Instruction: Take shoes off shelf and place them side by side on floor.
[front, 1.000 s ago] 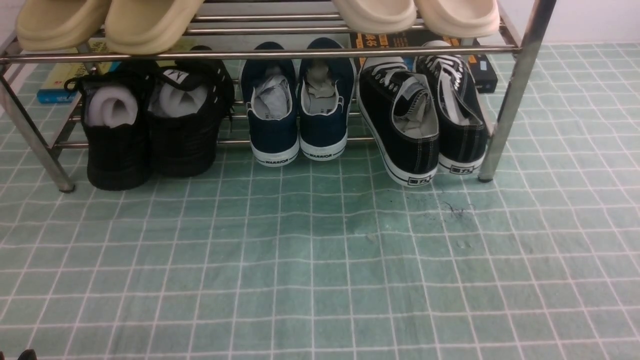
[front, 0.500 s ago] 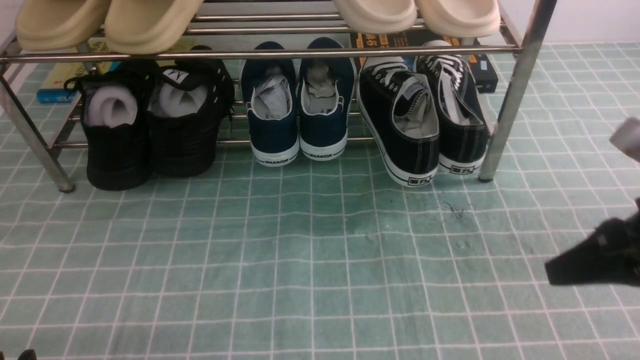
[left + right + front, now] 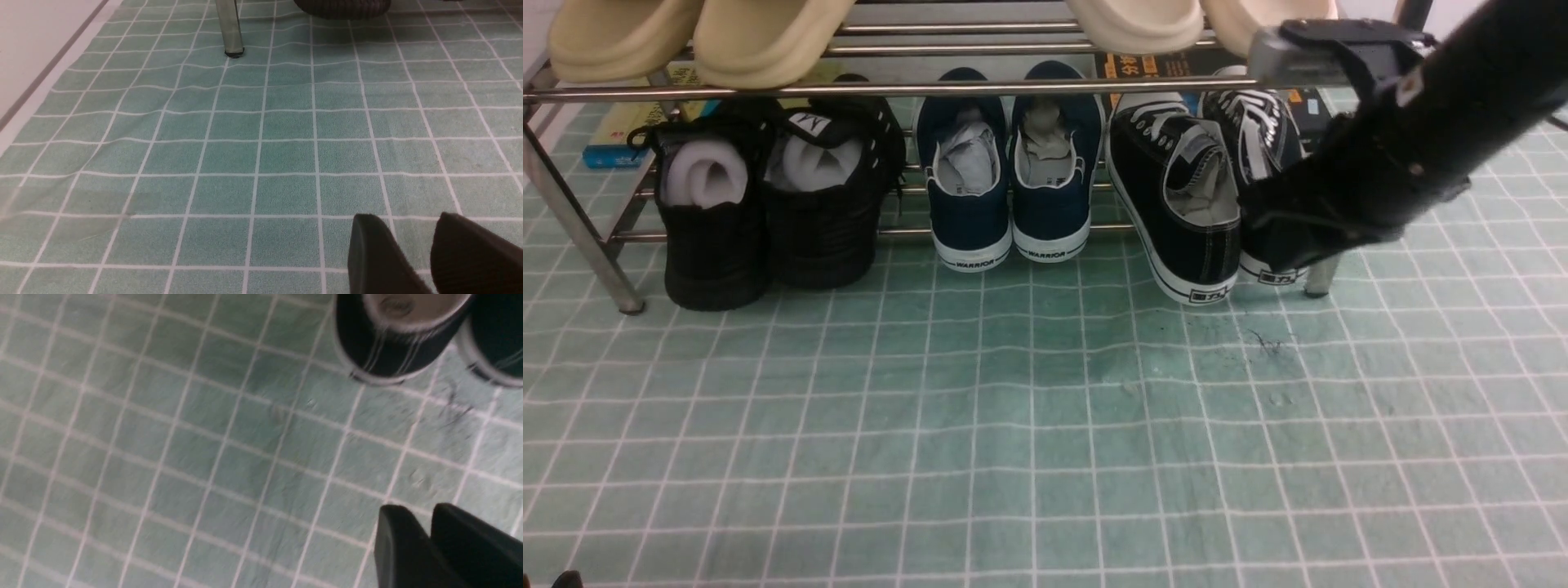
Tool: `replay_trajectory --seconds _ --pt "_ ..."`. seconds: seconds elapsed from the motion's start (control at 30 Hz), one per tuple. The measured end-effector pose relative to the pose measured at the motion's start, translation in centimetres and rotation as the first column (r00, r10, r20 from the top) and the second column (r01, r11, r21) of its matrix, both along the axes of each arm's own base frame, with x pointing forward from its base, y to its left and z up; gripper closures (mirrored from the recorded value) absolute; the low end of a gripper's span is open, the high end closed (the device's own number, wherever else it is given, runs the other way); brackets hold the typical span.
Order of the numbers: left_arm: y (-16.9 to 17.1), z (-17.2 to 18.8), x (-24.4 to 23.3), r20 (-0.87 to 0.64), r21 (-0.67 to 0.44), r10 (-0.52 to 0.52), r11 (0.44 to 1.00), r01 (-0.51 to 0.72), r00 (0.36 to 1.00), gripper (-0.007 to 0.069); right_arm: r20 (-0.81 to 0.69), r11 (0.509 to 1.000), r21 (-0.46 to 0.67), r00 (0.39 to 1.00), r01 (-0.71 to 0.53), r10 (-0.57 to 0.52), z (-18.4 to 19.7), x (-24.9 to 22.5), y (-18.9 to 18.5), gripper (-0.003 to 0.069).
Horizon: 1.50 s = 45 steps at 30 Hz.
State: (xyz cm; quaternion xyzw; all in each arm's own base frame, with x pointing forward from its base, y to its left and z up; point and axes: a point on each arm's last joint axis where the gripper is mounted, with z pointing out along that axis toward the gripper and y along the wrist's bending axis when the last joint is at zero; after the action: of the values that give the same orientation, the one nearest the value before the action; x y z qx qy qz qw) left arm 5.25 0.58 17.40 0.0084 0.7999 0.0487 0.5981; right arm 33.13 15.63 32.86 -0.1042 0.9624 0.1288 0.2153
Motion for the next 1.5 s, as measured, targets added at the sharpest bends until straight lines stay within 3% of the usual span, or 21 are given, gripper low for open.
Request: replay_trajectory --seconds 0.03,0.13,0.3,0.43,0.57,0.7,0.8,0.9,0.93,1.23,1.5 --pt "0.0 0.0 0.0 0.0 0.0 0.0 1.0 0.0 1.0 0.0384 0.003 1.0 -0.005 1.0 0.005 -0.005 0.0 0.2 0.1 0.0482" --pt "0.0 0.0 0.0 0.0 0.0 0.0 1.0 0.0 1.0 0.0384 0.058 0.994 -0.048 0.993 0.103 -0.1 -1.3 3.1 0.5 0.0352" --pt "0.0 0.0 0.0 0.0 0.0 0.0 1.0 0.0 1.0 0.0384 0.161 0.985 -0.069 0.977 0.156 -0.143 -3.3 5.7 0.8 0.0207" --pt "0.0 0.0 0.0 0.0 0.0 0.0 1.0 0.0 1.0 0.0384 0.235 0.987 -0.069 0.964 0.145 -0.125 -4.7 7.3 1.3 0.0164" --pt "0.0 0.0 0.0 0.0 0.0 0.0 1.0 0.0 1.0 0.0384 0.24 0.988 -0.074 0.964 0.137 -0.116 -6.4 8.2 1.7 0.0165" --pt "0.0 0.0 0.0 0.0 0.0 0.0 1.0 0.0 1.0 0.0384 0.248 0.988 -0.079 0.963 0.13 -0.107 -7.6 8.8 2.0 0.0237" --pt "0.0 0.0 0.0 0.0 0.0 0.0 1.0 0.0 1.0 0.0384 0.253 0.989 -0.078 0.962 0.128 -0.105 -7.6 8.9 2.0 0.0393" --pt "0.0 0.0 0.0 0.0 -0.001 0.0 1.0 0.0 1.0 0.0384 0.251 0.988 -0.081 0.962 0.13 -0.106 -7.4 8.7 1.9 0.0606" --pt "0.0 0.0 0.0 0.0 -0.001 0.0 1.0 0.0 1.0 0.0384 0.249 0.988 -0.078 0.962 0.133 -0.11 -7.1 8.6 1.9 0.0638" --pt "0.0 0.0 0.0 0.0 -0.001 0.0 1.0 0.0 1.0 0.0384 0.036 0.991 -0.107 0.997 0.076 -0.073 -1.5 2.1 1.9 0.0643" --pt "0.0 0.0 0.0 0.0 -0.001 0.0 1.0 0.0 1.0 0.0384 -0.03 0.992 -0.123 1.0 0.0 -0.003 4.0 -4.6 1.1 0.0643"
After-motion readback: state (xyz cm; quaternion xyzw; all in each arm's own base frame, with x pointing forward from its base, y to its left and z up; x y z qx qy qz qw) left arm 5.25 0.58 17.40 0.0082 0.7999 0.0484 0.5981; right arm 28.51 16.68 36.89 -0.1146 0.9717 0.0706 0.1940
